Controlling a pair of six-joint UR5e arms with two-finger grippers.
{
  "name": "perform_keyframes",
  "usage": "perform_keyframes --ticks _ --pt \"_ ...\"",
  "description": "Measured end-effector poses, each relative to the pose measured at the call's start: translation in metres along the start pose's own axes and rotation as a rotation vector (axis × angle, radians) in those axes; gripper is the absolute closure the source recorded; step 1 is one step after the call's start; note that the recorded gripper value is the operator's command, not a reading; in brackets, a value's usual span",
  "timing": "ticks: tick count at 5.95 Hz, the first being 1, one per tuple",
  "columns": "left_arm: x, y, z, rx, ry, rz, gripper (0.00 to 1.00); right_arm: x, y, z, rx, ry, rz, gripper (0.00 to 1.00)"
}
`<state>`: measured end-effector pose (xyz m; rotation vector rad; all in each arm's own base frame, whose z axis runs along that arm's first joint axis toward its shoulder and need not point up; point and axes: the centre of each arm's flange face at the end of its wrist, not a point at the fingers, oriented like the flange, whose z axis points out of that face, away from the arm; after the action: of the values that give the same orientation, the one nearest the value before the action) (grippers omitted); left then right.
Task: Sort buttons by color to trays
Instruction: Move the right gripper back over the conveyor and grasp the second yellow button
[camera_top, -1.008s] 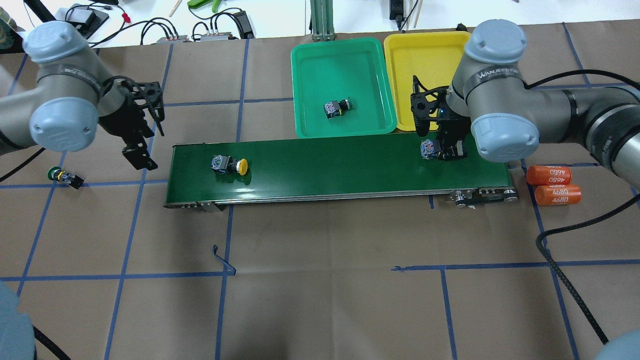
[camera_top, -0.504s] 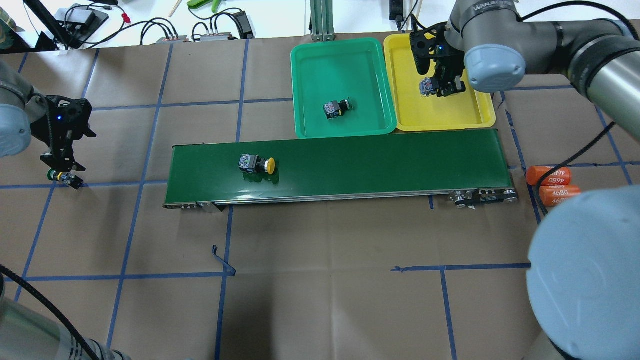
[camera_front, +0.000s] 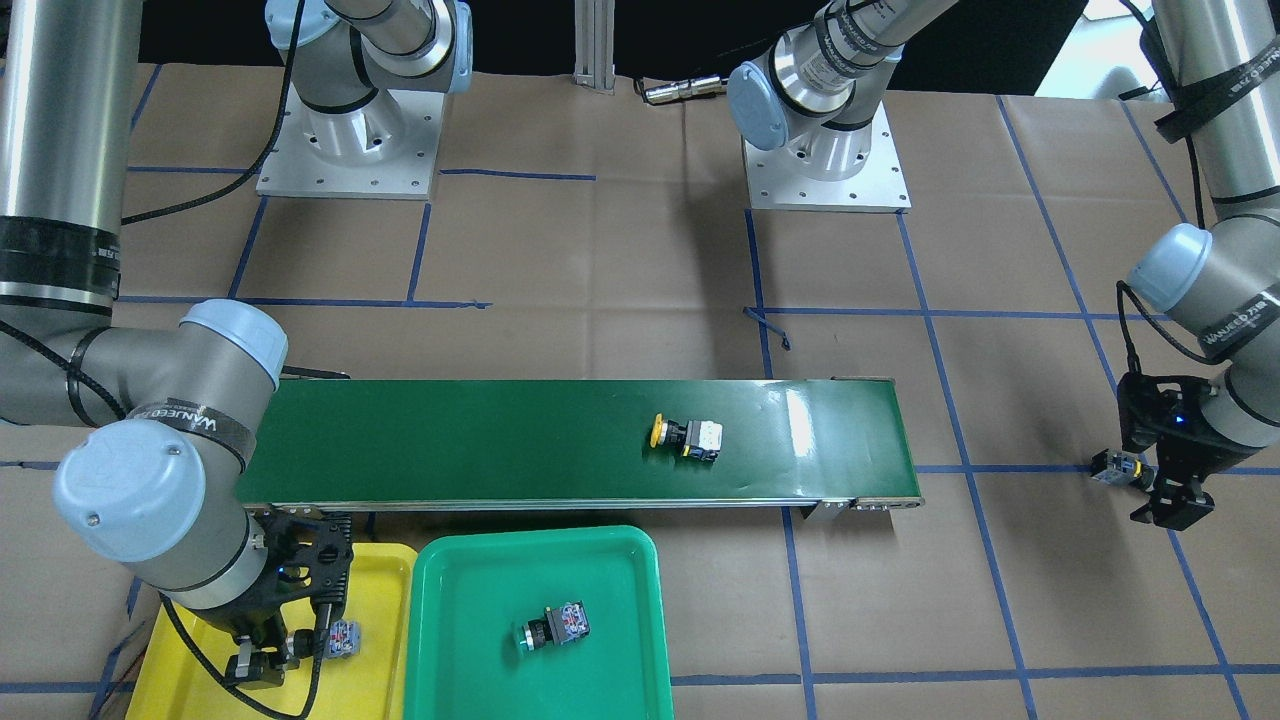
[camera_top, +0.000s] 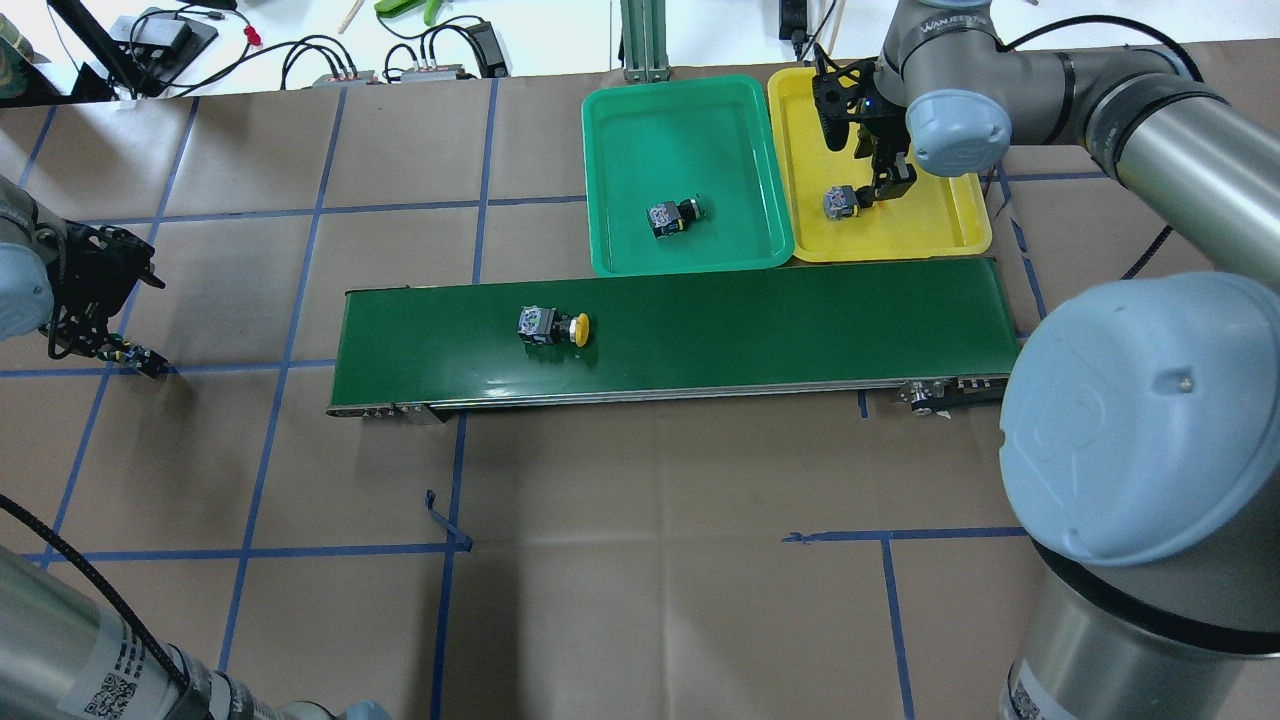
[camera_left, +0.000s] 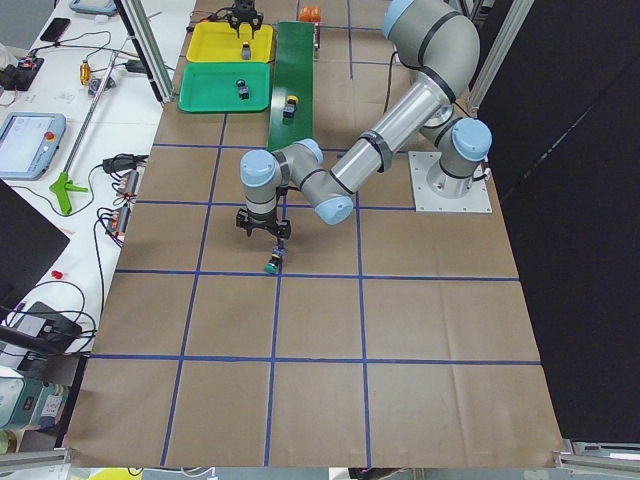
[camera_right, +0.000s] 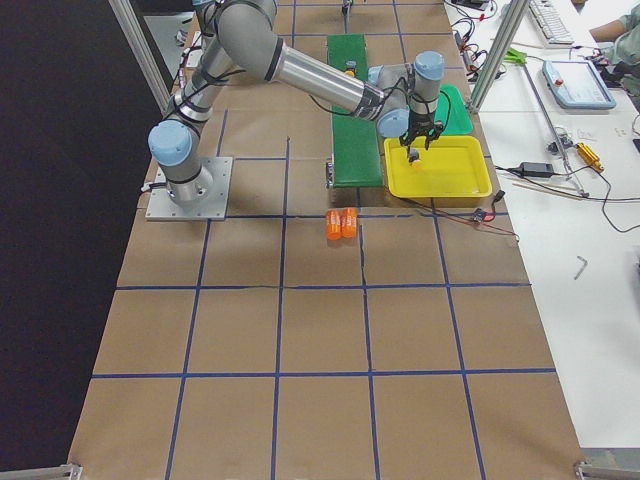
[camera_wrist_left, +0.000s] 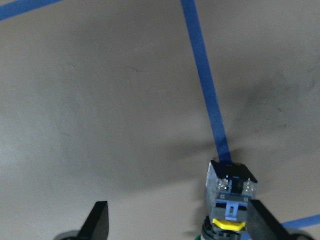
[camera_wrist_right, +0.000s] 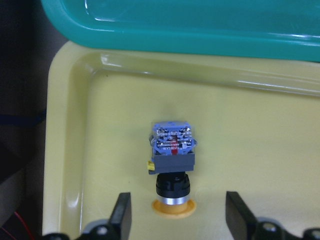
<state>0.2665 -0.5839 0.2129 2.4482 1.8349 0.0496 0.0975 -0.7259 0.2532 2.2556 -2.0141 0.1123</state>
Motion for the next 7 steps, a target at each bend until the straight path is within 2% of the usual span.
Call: perform_keyframes --ticks 2,3,4,5,6,7 --pt "0.02 0.012 0.024 0.028 0.035 -0.011 0.04 -0.016 -0.002 -0.062 0.003 -0.036 0.031 0.0" --pt "0.028 0.013 0.03 0.05 0.052 -0.02 0.11 -0.037 -0.022 -0.101 0.011 -0.07 0.052 0.0" --pt "0.033 0.01 0.036 0.067 0.065 -0.023 0.56 -0.063 -0.058 -0.128 0.017 -0.094 0.065 0.0" --pt "0.035 0.008 0.036 0.07 0.066 -0.02 0.89 -0.093 -0.1 -0.14 0.022 -0.107 0.085 0.0" --pt "0.035 0.008 0.031 0.064 0.062 -0.02 0.97 -0.116 -0.139 -0.143 0.024 -0.115 0.108 0.0" --pt "0.034 0.008 0.028 0.058 0.059 -0.027 0.97 -0.129 -0.172 -0.14 0.025 -0.108 0.14 0.0"
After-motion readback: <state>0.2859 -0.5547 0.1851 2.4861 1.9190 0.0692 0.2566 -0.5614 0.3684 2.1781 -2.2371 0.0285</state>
